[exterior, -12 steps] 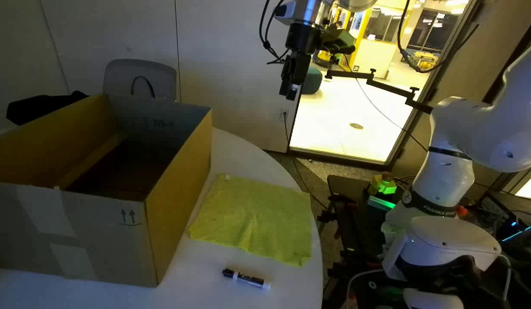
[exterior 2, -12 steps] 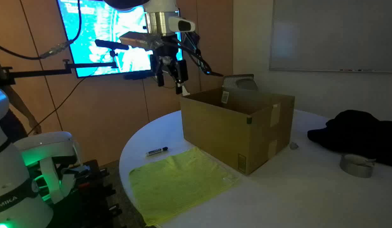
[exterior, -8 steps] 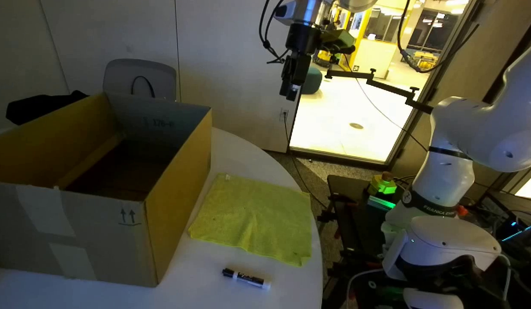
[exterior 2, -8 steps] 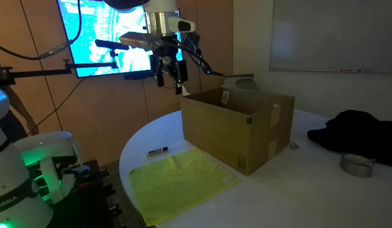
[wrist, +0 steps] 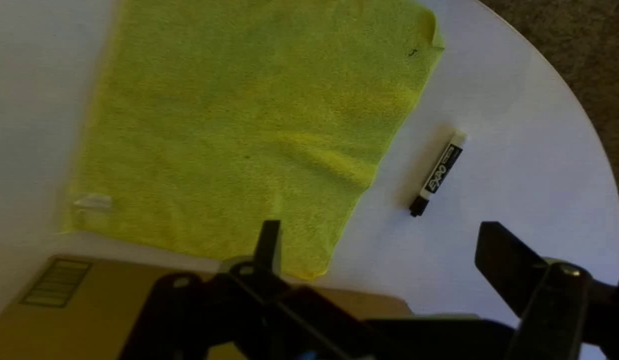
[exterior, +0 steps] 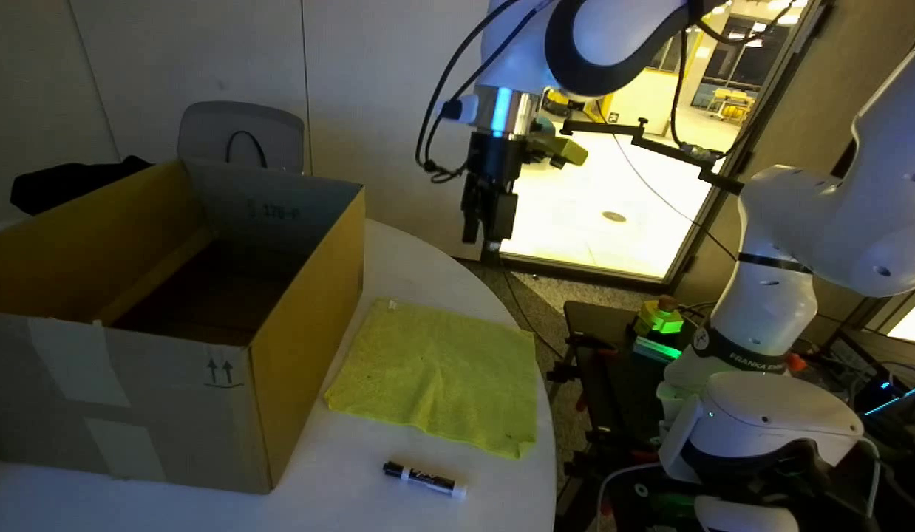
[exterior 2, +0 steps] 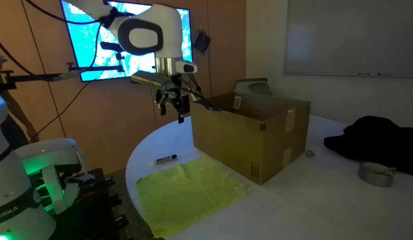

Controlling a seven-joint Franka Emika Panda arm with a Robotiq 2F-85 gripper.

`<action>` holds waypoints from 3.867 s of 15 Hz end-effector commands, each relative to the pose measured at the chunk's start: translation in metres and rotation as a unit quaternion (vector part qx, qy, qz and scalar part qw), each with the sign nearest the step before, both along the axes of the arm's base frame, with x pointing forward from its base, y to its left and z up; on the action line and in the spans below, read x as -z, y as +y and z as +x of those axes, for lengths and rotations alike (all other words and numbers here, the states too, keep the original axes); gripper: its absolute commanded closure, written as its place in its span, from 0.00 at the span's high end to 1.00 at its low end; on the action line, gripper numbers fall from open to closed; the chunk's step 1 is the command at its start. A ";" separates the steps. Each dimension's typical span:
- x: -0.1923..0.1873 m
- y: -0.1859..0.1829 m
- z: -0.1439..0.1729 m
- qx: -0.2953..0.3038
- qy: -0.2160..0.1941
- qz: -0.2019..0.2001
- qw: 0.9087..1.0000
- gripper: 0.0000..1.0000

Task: Put the marker in the towel, fold the towel, and then put the folded towel in the box

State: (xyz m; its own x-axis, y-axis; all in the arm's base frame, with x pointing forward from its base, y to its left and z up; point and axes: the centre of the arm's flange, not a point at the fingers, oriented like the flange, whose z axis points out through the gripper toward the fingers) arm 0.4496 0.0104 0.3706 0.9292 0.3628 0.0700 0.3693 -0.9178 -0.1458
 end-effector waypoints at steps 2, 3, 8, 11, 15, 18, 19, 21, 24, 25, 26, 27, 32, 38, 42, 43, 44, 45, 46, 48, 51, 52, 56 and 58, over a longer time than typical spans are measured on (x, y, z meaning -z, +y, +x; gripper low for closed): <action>0.096 0.090 0.012 -0.064 0.008 0.029 0.997 1.00; 0.116 0.111 0.012 -0.072 0.007 0.028 0.997 1.00; 0.195 0.191 0.016 -0.070 0.033 0.032 0.996 1.00; 0.219 0.210 0.027 -0.048 0.036 0.039 0.997 1.00; 0.249 0.213 0.044 -0.020 0.016 0.029 0.999 1.00; 0.268 0.209 0.049 -0.015 0.005 0.009 1.000 1.00; 0.272 0.208 0.048 -0.017 0.008 0.004 1.000 1.00; 0.278 0.208 0.046 -0.023 0.012 -0.007 1.000 0.97; 0.275 0.208 0.044 -0.038 0.018 -0.022 0.999 0.71; 0.273 0.209 0.043 -0.044 0.018 -0.026 0.999 0.64; 0.267 0.211 0.043 -0.051 0.019 -0.030 0.998 0.57; 0.262 0.212 0.043 -0.058 0.022 -0.035 0.997 0.48; 0.233 0.209 0.049 -0.090 0.046 -0.043 0.994 0.09; 0.213 0.202 0.056 -0.100 0.063 -0.052 0.992 0.06; 0.195 0.170 0.062 -0.078 0.046 -0.054 0.994 0.05; 0.192 0.160 0.064 -0.067 0.041 -0.056 0.995 0.05; 0.190 0.147 0.065 -0.054 0.039 -0.055 0.996 0.05; 0.190 0.137 0.067 -0.041 0.036 -0.057 0.997 0.05; 0.191 0.123 0.067 -0.029 0.038 -0.059 0.997 0.05; 0.198 0.103 0.068 -0.008 0.047 -0.061 0.997 0.05; 0.216 0.077 0.065 0.024 0.061 -0.073 0.995 0.05; 0.222 0.068 0.064 0.036 0.066 -0.078 0.994 0.05; 0.239 0.037 0.060 0.073 0.072 -0.091 0.991 0.05; 0.246 0.026 0.059 0.091 0.066 -0.096 0.989 0.05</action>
